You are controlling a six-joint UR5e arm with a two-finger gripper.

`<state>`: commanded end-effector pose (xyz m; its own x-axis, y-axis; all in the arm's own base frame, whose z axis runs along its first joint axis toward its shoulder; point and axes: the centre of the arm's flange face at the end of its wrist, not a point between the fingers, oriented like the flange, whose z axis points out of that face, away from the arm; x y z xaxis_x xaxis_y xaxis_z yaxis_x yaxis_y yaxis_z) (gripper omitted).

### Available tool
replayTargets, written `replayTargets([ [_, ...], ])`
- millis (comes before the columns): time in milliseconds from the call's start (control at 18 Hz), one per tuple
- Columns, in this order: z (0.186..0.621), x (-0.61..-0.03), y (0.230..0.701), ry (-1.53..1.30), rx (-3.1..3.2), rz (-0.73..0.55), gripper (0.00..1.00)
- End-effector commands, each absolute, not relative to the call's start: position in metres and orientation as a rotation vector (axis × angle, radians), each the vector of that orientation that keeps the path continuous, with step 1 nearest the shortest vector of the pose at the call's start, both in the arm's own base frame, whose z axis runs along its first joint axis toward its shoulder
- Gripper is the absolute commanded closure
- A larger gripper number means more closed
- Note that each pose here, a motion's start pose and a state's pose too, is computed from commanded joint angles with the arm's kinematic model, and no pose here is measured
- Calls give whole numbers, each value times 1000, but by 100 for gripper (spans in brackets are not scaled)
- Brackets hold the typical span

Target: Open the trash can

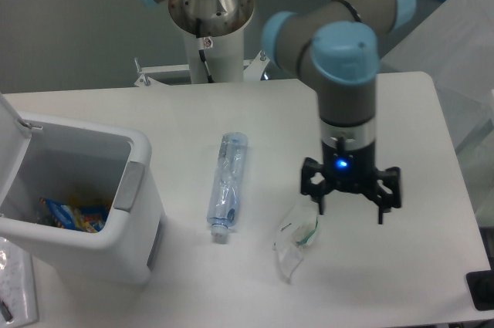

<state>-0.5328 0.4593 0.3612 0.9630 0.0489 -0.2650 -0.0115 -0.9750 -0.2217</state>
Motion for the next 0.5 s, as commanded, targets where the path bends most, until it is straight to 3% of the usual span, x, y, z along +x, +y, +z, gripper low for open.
replayTargets([
  [333, 350, -548, 450, 293, -3064, 175, 0],
  [500, 349, -551, 450, 324, -3099, 125, 0],
])
